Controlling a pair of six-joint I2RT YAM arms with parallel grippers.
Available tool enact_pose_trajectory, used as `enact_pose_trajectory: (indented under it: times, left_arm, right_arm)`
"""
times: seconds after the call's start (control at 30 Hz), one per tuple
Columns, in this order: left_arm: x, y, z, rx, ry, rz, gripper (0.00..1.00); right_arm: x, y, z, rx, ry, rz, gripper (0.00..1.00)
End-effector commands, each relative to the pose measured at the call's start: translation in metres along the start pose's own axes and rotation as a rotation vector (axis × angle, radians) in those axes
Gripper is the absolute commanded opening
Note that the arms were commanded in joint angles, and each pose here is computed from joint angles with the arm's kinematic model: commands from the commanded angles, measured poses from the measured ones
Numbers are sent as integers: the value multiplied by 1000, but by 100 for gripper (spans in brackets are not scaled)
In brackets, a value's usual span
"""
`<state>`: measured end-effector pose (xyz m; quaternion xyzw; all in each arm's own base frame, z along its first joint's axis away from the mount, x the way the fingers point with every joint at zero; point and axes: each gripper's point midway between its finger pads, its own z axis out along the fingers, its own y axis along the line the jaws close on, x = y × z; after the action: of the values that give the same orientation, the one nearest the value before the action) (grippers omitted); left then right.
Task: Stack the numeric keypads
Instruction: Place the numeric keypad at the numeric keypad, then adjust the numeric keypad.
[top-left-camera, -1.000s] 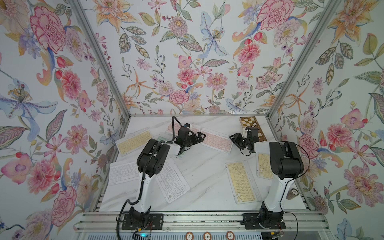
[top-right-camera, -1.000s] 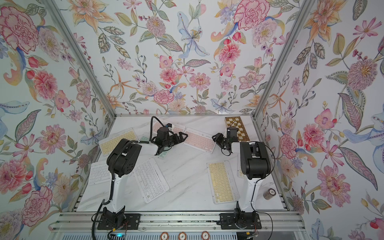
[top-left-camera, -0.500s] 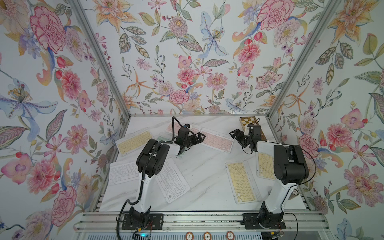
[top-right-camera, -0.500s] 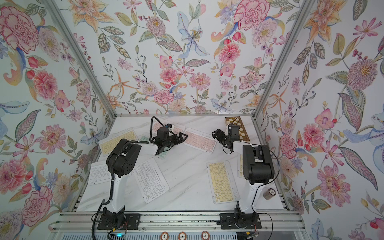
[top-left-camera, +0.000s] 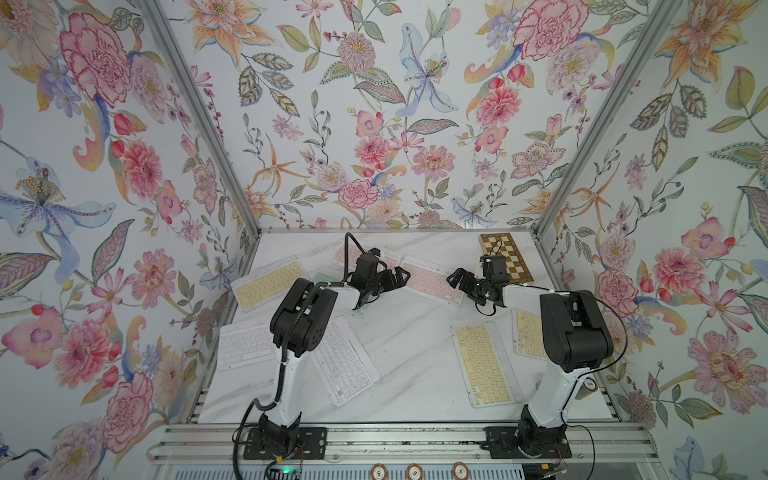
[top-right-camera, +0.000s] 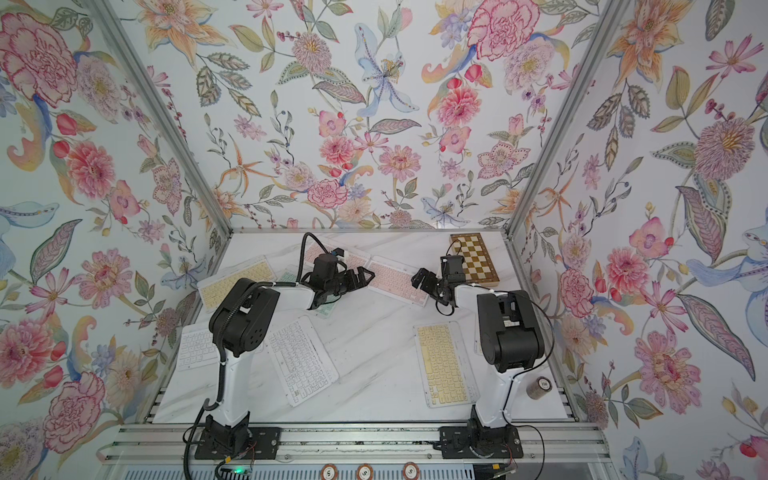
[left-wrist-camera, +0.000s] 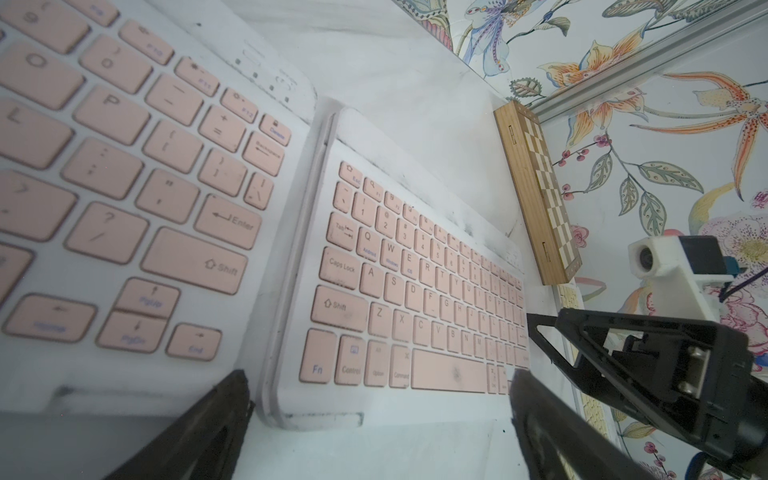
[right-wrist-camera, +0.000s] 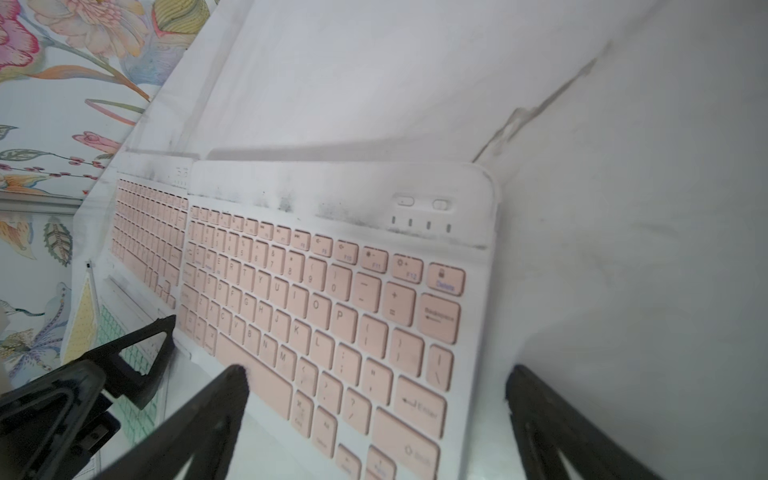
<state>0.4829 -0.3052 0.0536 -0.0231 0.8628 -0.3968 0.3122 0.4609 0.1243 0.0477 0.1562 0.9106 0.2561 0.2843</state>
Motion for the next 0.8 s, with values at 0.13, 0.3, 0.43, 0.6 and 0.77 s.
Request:
enact_pose_trajectory:
  times: [0.13, 0.3, 0.43, 0.6, 0.77]
  left_arm:
    - [20, 12, 7, -38, 65, -26, 99]
    - [28, 11, 11, -24, 78, -40, 99]
    - [33, 7, 13, -12, 86, -42, 99]
    - [40, 3, 15, -3, 98, -44, 99]
    - [47, 2, 13, 4, 103, -53, 99]
  right_arm:
    - [3, -14, 20, 57, 53, 6, 99]
    - [-5, -9, 29, 52, 58, 7, 99]
    - [-13, -8, 35, 53, 60, 9, 99]
    - [-22, -5, 40, 49, 57, 9, 99]
    - [-29, -4, 41, 42, 61, 3, 99]
